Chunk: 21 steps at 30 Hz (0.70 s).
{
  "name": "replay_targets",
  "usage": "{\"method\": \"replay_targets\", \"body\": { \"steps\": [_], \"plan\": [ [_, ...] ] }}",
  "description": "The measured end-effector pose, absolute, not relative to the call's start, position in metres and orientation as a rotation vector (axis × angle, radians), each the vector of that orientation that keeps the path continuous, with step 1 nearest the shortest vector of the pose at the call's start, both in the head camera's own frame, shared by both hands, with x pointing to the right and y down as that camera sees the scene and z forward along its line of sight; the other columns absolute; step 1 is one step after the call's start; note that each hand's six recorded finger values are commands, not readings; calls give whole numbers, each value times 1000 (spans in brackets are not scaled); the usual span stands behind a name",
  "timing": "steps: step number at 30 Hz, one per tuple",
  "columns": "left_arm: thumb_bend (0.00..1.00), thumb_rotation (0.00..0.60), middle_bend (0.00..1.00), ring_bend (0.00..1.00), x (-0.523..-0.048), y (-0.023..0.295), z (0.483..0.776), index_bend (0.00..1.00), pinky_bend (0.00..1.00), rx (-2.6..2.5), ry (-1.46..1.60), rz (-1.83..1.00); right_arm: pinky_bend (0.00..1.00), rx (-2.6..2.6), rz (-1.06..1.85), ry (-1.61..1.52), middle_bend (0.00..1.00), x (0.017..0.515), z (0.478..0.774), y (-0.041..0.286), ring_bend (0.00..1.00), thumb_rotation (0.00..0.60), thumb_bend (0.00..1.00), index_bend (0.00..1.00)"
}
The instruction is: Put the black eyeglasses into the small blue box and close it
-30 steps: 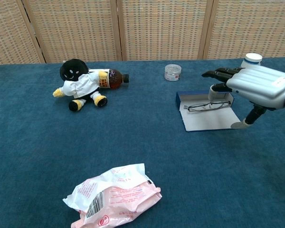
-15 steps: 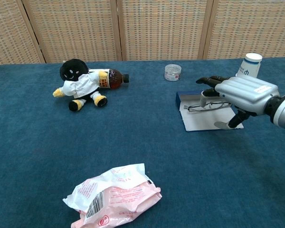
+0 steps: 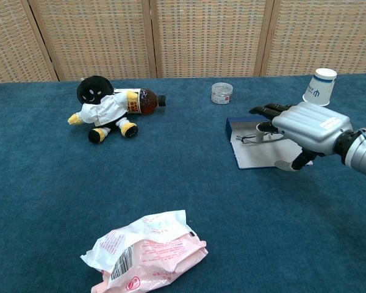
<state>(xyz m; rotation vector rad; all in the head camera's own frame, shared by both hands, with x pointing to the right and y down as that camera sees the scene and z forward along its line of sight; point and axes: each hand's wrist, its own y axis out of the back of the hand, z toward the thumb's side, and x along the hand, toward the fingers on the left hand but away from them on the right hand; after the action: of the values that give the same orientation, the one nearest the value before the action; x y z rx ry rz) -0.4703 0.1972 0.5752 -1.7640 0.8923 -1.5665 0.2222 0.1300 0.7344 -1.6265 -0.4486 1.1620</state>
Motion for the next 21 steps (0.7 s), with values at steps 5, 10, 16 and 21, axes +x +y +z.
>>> {"method": "replay_targets", "body": {
  "steps": [5, 10, 16, 21],
  "plan": [
    [0, 600, 0, 0, -470, 197, 576, 0, 0, -1765, 888, -1570, 199, -1592, 1165, -420, 40, 225, 741, 130, 0, 600, 363, 328],
    [0, 600, 0, 0, -470, 197, 578, 0, 0, -1765, 885, -1577, 199, -1573, 1172, -396, 41, 228, 749, 131, 0, 600, 363, 328],
    [0, 600, 0, 0, -470, 197, 579, 0, 0, -1764, 881, -1581, 199, -1583, 1161, -390, 41, 226, 752, 134, 0, 600, 363, 328],
    [0, 600, 0, 0, -470, 197, 579, 0, 0, -1764, 880, -1583, 199, -1574, 1160, -378, 41, 225, 754, 135, 0, 600, 363, 328]
  ]
}}
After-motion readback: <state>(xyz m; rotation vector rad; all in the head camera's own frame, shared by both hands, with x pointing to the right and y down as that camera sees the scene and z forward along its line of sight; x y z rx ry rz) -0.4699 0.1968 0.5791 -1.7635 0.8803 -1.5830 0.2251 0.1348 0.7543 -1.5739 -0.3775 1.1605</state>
